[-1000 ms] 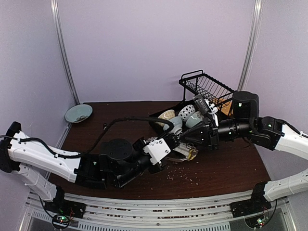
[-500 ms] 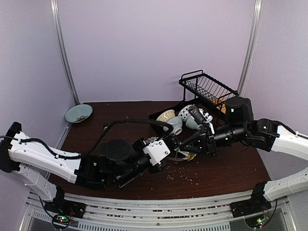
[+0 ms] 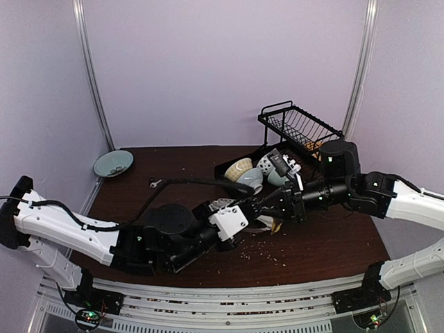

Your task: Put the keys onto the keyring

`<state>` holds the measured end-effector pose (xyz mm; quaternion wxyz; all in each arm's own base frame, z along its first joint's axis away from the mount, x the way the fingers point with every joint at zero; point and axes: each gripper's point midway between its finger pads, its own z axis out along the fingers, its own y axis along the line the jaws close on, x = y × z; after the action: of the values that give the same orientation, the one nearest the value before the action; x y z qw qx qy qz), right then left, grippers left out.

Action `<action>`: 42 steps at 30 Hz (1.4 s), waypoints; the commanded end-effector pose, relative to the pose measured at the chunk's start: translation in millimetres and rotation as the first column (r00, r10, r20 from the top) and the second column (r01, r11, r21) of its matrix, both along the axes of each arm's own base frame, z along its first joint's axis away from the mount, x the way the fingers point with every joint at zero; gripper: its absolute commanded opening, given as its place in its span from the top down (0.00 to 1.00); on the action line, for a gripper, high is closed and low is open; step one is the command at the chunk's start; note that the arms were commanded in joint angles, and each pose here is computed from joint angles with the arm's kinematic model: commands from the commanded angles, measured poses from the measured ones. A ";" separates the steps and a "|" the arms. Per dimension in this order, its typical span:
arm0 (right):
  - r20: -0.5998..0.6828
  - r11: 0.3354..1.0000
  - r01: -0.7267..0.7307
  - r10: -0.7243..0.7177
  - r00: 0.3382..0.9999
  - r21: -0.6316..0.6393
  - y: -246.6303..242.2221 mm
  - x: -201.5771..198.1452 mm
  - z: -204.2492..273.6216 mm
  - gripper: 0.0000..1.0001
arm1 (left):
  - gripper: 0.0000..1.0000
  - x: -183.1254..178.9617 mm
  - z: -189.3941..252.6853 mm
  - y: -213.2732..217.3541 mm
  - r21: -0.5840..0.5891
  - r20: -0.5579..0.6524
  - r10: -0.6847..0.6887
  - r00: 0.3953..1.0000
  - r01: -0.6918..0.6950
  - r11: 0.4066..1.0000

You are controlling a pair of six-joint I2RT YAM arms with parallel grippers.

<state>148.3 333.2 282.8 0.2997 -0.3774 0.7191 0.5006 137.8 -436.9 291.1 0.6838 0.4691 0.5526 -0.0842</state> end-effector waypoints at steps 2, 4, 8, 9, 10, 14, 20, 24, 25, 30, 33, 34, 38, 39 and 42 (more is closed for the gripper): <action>0.084 0.994 -0.049 0.041 0.996 0.093 -4.1 -12.4 28.9 1.00 | 1.00 -5.1 35.4 6.6 -0.175 -0.021 -0.019 1.000 0.015 0.985; 0.130 0.992 -0.068 0.054 0.990 0.103 -11.8 -19.3 35.5 1.00 | 1.00 -8.7 40.4 9.5 -0.230 -0.050 -0.066 0.997 0.053 0.972; 0.179 0.988 -0.079 0.054 0.982 0.136 -22.9 -28.2 58.0 1.00 | 1.00 4.8 13.5 14.0 -0.234 -0.181 -0.106 0.978 0.062 0.970; 0.187 0.988 -0.070 0.044 0.981 0.138 -25.2 -27.7 61.9 1.00 | 1.00 16.5 1.3 17.9 -0.246 -0.269 -0.087 0.959 0.019 0.969; 0.195 0.989 -0.054 0.027 0.980 0.138 -27.5 -26.4 64.8 1.00 | 1.00 26.0 -10.3 24.1 -0.240 -0.317 -0.065 0.946 -0.014 0.971; 0.242 0.990 0.038 -0.069 0.968 0.133 -34.9 -12.6 68.0 1.00 | 1.00 47.7 -38.9 39.5 -0.250 -0.378 -0.091 0.921 -0.007 0.968; 0.242 0.984 0.151 -0.169 0.955 0.090 -33.2 12.8 54.1 1.00 | 1.00 85.4 -50.7 39.0 -0.195 -0.349 -0.044 0.936 -0.026 0.980; 0.228 0.986 0.135 -0.155 0.961 0.100 -28.9 11.6 46.1 1.00 | 1.00 67.5 -100.6 31.4 -0.198 -0.395 -0.141 0.908 0.065 0.978; 0.224 0.987 0.130 -0.148 0.963 0.096 -28.0 11.4 43.7 1.00 | 1.00 62.1 -120.4 29.7 -0.179 -0.424 -0.158 0.892 0.088 0.980; 0.203 0.992 0.104 -0.116 0.972 0.069 -23.2 9.4 32.1 1.00 | 1.00 56.0 -198.0 18.0 -0.013 -0.534 -0.111 0.838 0.123 0.992; 0.203 0.993 0.100 -0.110 0.973 0.056 -23.2 9.3 24.7 1.00 | 1.00 47.7 -199.8 14.9 -0.036 -0.552 -0.159 0.818 0.168 0.985; 0.204 0.994 0.100 -0.108 0.973 0.051 -23.0 9.6 22.1 1.00 | 1.00 44.1 -201.2 13.8 -0.043 -0.566 -0.175 0.806 0.183 0.982; 0.235 0.996 0.080 -0.087 0.968 0.038 -21.8 9.1 15.6 1.00 | 1.00 27.1 -226.4 12.4 -0.017 -0.653 -0.193 0.732 0.242 0.970; 0.248 0.997 0.072 -0.077 0.966 0.031 -20.8 9.3 13.3 1.00 | 1.00 25.3 -233.3 14.9 -0.007 -0.665 -0.185 0.723 0.242 0.970; 0.278 0.999 0.039 -0.039 0.960 0.007 -17.2 9.8 8.0 1.00 | 1.00 24.2 -237.9 16.4 0.030 -0.659 -0.177 0.731 0.260 0.965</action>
<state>157.9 310.7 293.6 0.3992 -0.3949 0.6981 0.4443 171.7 -436.5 106.7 0.4797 0.4795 0.6627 -0.3175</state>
